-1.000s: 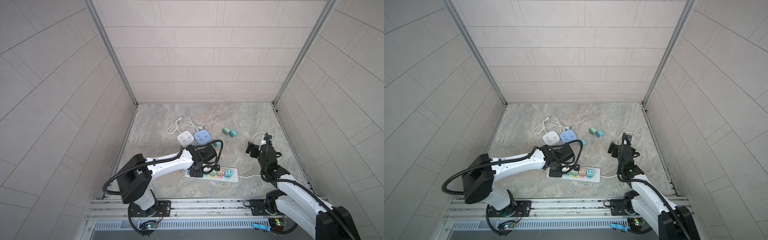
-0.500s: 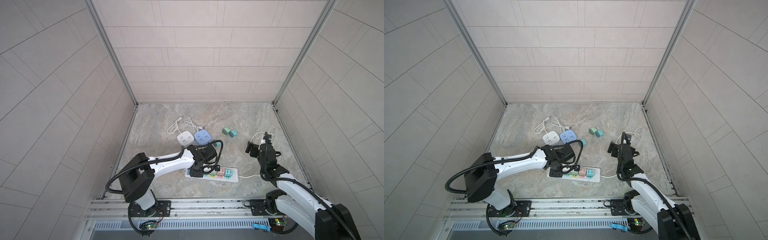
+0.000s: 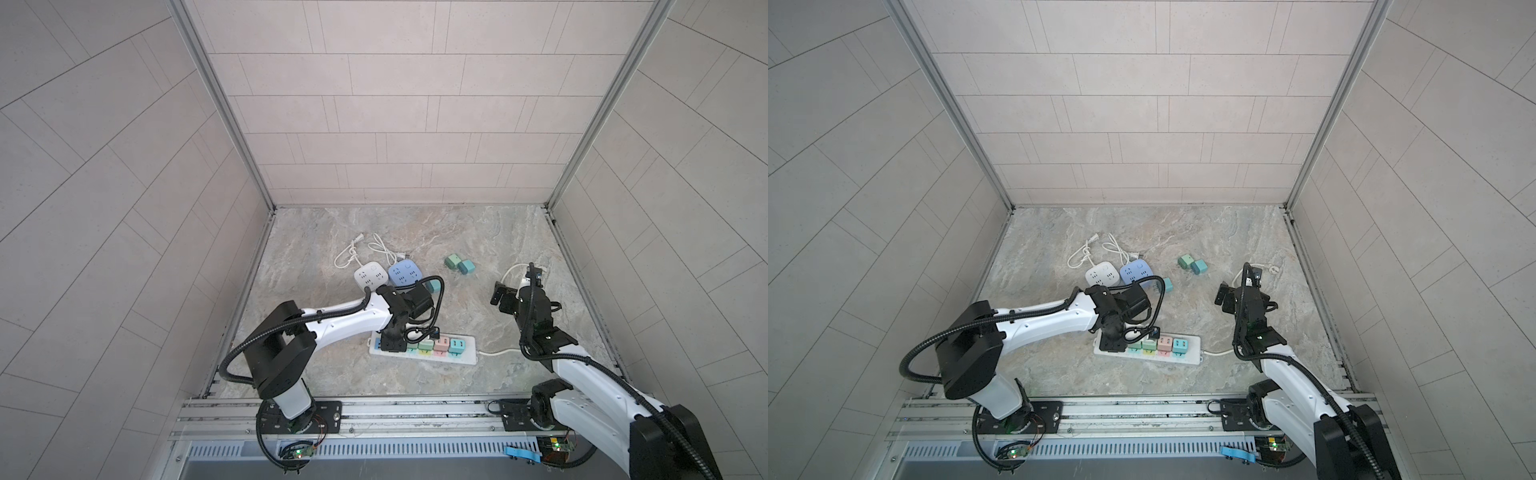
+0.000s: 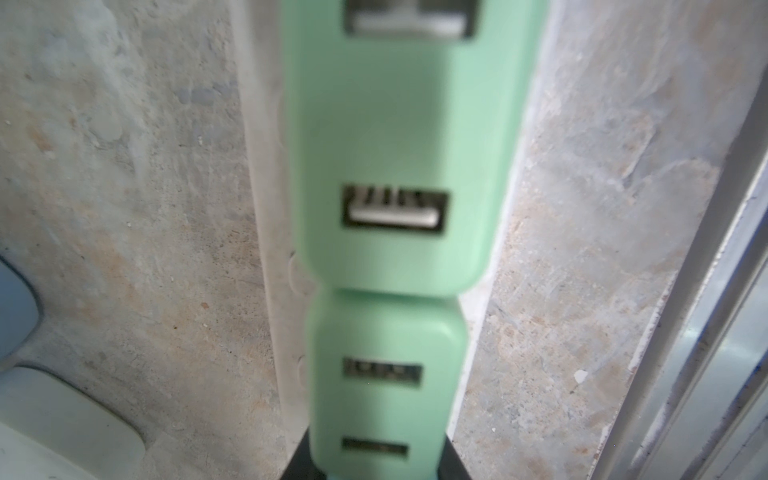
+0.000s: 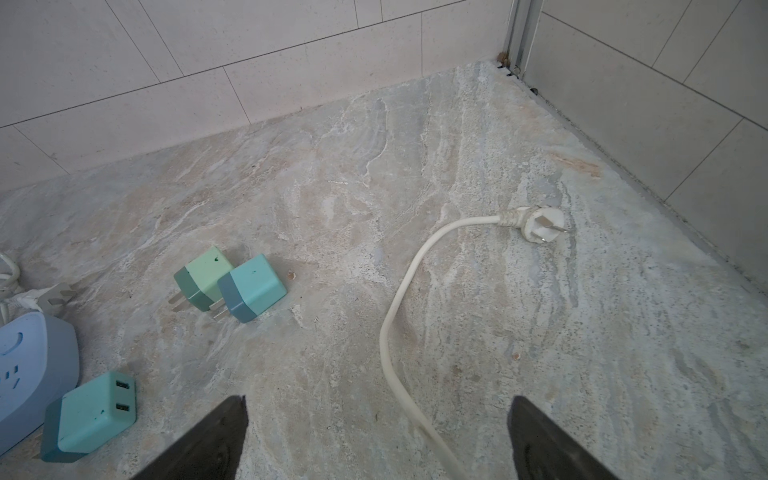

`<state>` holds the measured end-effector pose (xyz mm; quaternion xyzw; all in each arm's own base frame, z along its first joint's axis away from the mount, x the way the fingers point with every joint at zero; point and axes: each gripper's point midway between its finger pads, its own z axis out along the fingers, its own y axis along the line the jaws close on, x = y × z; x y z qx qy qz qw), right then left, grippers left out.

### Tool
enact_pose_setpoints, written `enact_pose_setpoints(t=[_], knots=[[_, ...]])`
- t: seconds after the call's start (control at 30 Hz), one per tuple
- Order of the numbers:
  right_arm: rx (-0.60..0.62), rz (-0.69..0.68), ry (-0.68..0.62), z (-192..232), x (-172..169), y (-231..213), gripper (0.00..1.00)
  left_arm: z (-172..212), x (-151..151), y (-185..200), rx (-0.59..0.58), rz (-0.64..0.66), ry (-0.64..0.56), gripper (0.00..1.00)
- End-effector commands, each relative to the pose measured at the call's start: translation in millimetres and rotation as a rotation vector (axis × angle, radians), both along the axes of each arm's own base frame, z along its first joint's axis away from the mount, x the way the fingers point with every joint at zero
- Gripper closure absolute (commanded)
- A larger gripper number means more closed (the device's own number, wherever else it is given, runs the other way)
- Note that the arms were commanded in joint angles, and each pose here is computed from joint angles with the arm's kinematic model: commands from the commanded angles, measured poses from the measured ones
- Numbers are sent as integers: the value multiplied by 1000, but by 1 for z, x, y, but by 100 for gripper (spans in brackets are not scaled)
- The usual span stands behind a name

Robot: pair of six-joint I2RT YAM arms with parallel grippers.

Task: Insert the plug
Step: 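Lower the teal adapter with the left gripper and press it into the socket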

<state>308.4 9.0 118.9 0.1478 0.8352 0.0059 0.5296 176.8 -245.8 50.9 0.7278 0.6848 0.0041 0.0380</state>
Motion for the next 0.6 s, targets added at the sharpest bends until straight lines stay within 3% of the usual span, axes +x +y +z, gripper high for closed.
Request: enact_pose_setpoints(t=[0.0,0.13,0.33,0.47,0.5,0.57], knots=[[8,-2,-39,14,4,1,0,-31,-17,9,69,-26,119,100],[10,-3,-42,14,3,1,0,-34,-13,11,78,-19,102,91],[7,0,-40,14,4,2,0,-26,2,7,29,8,0,64],[8,1,-40,14,3,2,0,-6,12,4,-36,28,-90,53],[7,0,-42,14,3,2,0,1,16,2,-60,36,-120,48],[8,-1,-43,14,3,1,0,17,21,0,-115,44,-182,30]])
